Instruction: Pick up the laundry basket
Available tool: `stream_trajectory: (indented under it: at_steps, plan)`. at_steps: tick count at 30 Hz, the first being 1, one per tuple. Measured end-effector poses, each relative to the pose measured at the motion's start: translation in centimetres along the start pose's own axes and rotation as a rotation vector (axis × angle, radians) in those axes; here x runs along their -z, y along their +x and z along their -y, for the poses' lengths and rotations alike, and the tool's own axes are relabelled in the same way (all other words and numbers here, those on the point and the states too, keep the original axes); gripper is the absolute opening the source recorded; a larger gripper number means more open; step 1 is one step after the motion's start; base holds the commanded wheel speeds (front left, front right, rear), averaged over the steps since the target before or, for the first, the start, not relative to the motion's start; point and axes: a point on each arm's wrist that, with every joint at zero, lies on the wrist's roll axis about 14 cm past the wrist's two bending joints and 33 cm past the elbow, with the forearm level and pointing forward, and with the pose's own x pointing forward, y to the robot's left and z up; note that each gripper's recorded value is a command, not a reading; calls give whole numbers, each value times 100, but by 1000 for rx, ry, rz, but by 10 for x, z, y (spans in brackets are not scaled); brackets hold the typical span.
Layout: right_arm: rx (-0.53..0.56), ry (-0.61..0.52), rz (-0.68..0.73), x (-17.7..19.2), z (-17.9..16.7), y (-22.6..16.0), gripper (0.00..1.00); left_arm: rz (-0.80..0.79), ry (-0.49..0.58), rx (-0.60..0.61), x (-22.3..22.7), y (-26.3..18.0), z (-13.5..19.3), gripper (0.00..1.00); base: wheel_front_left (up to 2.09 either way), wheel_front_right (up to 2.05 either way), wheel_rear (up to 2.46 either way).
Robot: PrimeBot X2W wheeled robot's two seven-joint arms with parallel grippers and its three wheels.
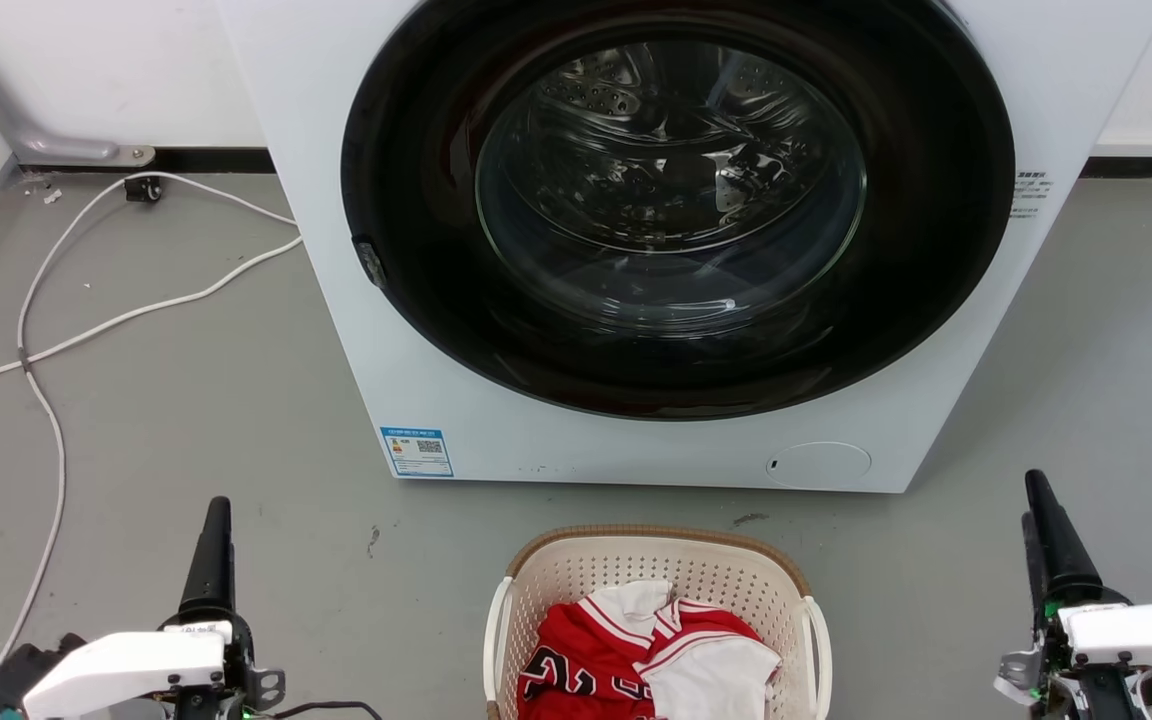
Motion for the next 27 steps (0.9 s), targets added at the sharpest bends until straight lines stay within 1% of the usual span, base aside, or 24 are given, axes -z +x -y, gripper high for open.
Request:
stream_trajectory:
  at_steps: [6,10,14,18,23,27]
  plan:
    - [-43,-202,37,-11,-15,4,100,24,154,24,-5,3,16,100,0,0,0]
    - [-102,-324,57,-14,-35,7,100,27,251,54,-1,5,31,100,0,0,0]
    - [-163,-422,81,-15,-55,8,100,42,325,68,0,5,41,100,0,0,0]
    - [-201,-522,98,-15,-68,8,100,49,421,87,3,5,49,100,0,0,0]
    - [-221,-639,112,-13,-74,8,100,37,553,132,16,4,59,100,0,0,0]
    - [-231,-718,117,-11,-77,7,100,22,631,144,25,1,58,100,0,0,0]
